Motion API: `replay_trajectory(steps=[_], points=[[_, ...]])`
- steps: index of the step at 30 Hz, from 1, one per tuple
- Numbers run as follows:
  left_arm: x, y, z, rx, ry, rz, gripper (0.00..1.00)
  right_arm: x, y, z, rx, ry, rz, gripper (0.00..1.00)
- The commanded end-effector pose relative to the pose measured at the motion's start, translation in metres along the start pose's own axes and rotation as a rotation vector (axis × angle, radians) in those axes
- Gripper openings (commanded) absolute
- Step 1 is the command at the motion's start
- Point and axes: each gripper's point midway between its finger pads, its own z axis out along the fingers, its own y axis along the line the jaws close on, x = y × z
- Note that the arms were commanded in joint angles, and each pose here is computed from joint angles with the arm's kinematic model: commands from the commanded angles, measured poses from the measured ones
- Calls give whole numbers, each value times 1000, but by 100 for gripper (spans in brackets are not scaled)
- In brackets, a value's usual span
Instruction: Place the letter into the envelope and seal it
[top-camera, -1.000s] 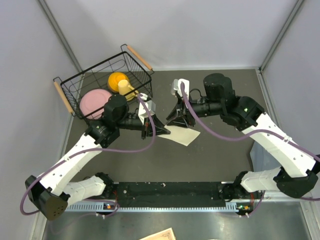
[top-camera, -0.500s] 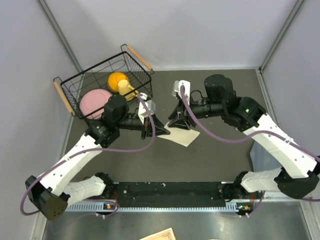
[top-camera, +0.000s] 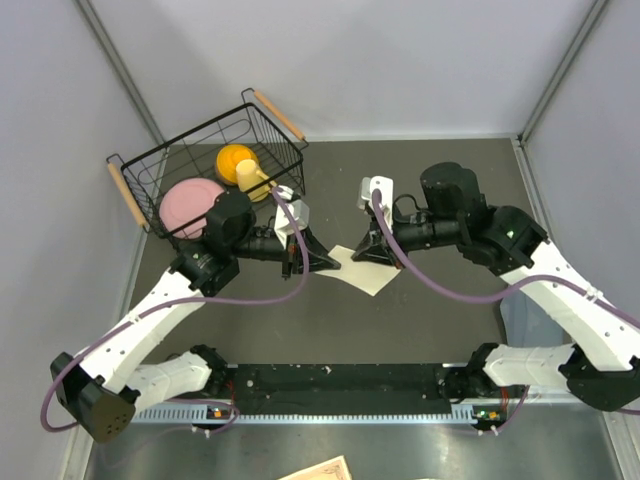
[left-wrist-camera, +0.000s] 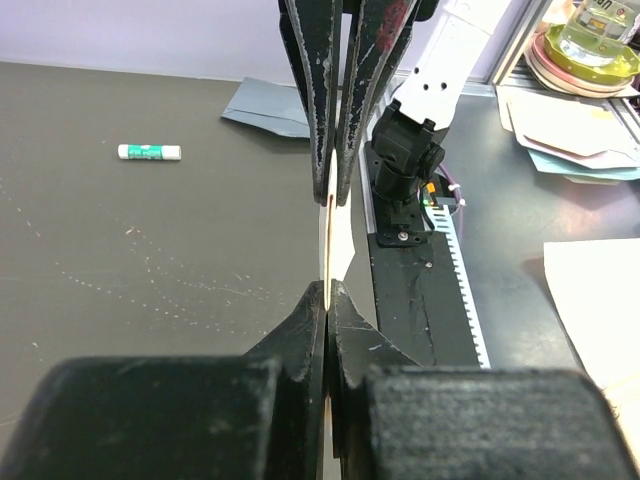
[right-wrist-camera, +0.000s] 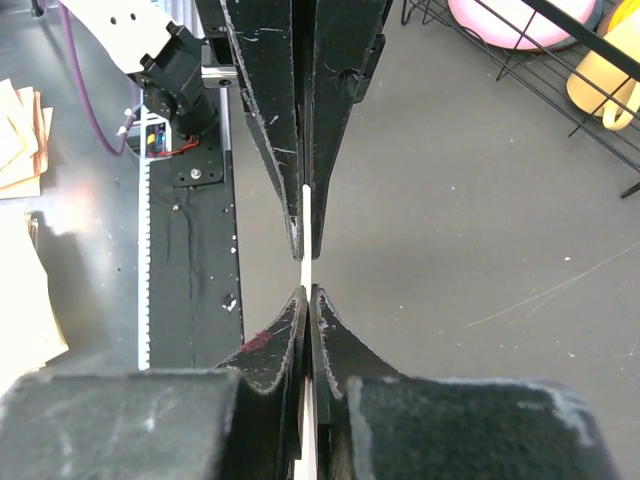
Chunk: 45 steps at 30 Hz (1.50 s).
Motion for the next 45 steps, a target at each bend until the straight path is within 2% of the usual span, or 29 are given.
replay_trajectory(steps=[1, 5, 6, 7, 8, 11, 14, 15, 16, 17, 18, 24, 28, 29, 30, 33, 38, 45], points=[[-16, -6, -3, 20, -49, 60, 0, 7, 0, -9, 27, 11, 6, 0], [-17, -4, -5, 7, -52, 33, 0, 9, 0, -13, 31, 6, 18, 0], [-17, -3, -5, 4, -53, 34, 0, 10, -3, -14, 45, 9, 33, 21], [-18, -3, -6, 1, -55, 35, 0, 13, -4, -15, 54, 20, 45, 26], [-19, -3, -6, 2, -57, 39, 0, 15, -5, -16, 55, 26, 52, 26], [-20, -3, -8, -1, -61, 42, 0, 22, -3, -18, 44, 41, 55, 0], [-21, -3, -8, 1, -62, 42, 0, 24, -1, -20, 39, 41, 42, 0], [-22, -2, -8, -2, -65, 46, 5, 24, -3, -21, 51, 42, 37, 0], [-24, -2, -8, -10, -67, 52, 16, 24, -5, -21, 57, 44, 37, 0], [-26, -1, -8, -14, -73, 66, 39, 23, -5, -21, 61, 42, 32, 0], [-33, -1, -8, -18, -89, 89, 45, 23, -5, -20, 55, 45, 34, 0], [-63, -8, 3, -7, -123, 120, 49, 18, -2, -15, 12, 34, 31, 0], [-64, -8, 16, 11, -117, 122, 50, 11, 0, -13, -6, 23, 21, 0], [-63, -10, 18, 22, -114, 117, 49, 10, 1, -13, -9, 22, 20, 0], [-63, -9, 20, 26, -111, 113, 39, 10, 1, -13, -9, 22, 20, 0], [-64, -11, 24, 47, -119, 114, 2, 9, 1, -15, 3, 21, 23, 0], [-51, 4, 12, -13, -85, 58, 0, 16, -1, -20, 34, 27, 29, 0], [-45, 16, -12, -73, -68, 66, 0, 33, -3, -28, 53, 36, 98, 0]])
